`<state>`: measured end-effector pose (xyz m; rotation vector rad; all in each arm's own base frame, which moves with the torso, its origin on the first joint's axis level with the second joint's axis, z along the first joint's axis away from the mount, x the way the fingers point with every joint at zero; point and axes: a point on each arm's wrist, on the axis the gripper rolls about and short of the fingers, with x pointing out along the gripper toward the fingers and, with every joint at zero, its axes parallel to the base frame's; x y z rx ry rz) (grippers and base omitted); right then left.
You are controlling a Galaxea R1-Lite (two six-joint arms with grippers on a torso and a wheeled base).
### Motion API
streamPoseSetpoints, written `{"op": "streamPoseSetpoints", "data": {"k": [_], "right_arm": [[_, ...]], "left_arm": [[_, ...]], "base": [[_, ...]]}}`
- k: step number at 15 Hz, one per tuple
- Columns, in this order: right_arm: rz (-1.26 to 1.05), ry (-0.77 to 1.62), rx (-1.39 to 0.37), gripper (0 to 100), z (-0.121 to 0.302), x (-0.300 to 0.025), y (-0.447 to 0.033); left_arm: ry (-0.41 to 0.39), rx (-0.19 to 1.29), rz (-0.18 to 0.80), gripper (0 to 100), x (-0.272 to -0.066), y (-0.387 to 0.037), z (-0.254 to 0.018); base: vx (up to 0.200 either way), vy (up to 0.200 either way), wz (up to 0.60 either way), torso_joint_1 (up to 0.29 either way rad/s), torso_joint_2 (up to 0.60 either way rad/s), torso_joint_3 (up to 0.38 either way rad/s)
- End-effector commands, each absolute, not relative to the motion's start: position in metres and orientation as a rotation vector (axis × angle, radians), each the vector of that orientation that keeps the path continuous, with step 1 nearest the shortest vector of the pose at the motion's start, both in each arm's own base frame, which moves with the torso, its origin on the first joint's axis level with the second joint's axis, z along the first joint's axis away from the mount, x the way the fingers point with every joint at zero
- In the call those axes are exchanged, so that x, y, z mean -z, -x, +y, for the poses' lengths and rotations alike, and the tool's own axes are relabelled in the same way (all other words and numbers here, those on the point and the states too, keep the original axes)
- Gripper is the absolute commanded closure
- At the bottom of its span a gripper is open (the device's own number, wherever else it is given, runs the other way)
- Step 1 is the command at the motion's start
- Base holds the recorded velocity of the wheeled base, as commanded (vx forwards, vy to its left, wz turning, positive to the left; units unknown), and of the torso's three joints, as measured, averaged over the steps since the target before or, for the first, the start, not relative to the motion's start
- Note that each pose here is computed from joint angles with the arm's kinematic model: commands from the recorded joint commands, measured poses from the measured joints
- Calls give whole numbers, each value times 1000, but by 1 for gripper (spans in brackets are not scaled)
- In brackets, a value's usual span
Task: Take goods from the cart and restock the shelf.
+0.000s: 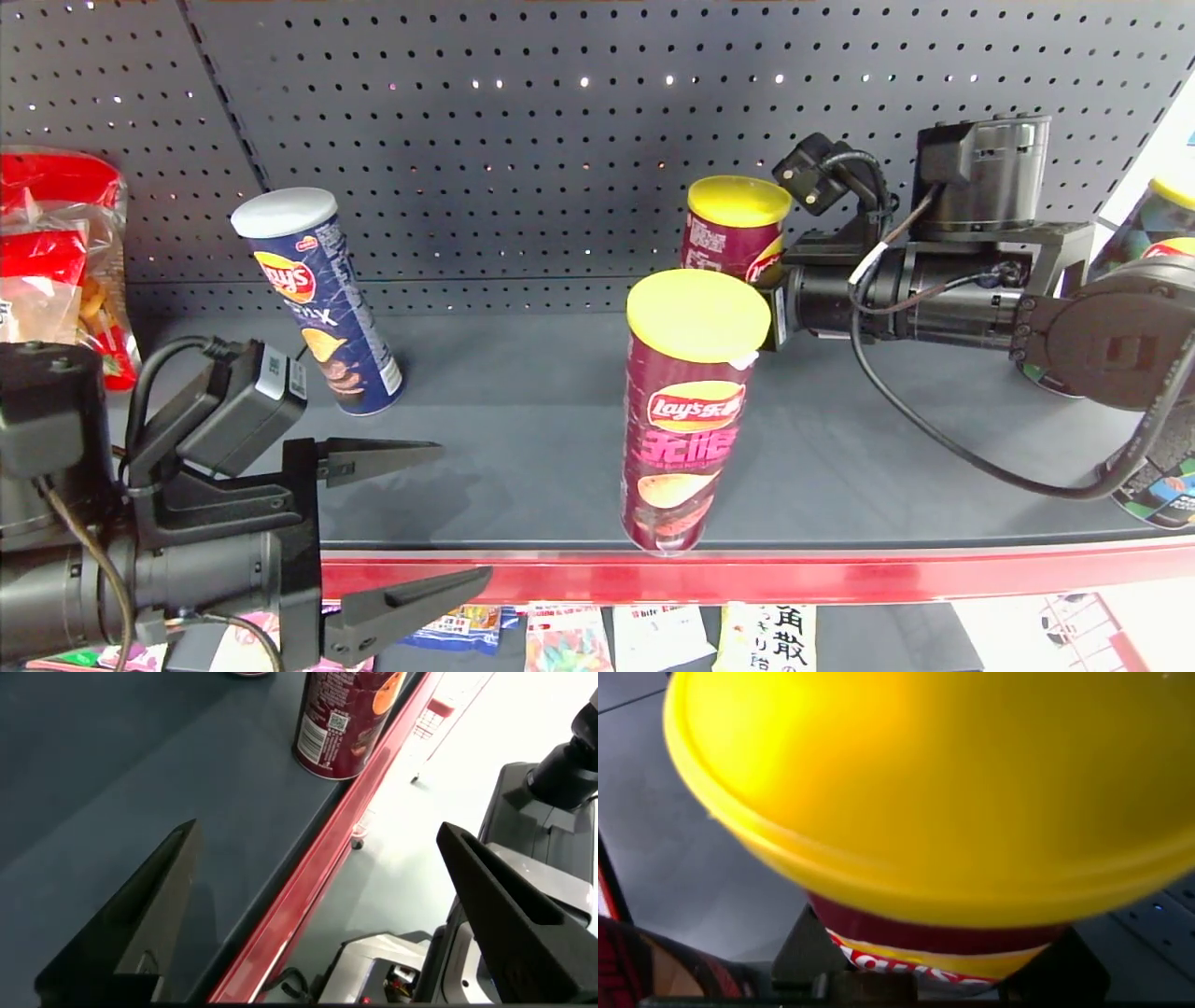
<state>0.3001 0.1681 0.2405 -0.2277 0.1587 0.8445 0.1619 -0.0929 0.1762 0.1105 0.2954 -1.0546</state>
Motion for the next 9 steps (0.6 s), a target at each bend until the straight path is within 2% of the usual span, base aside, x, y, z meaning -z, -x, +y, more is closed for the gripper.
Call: {"op": "streamPoseSetpoints", "data": {"k": [1,9], "right_arm": [[151,228,-850,100,169,-242,-298],[155,228,-873,100,174,-240,-298]], "left_arm": [[-110,1054,298,0,-176,-162,-93],[-111,1056,299,0,-175,-163,-93]], "base": [[0,0,0,0,0,0],[0,0,0,0,0,0]]}}
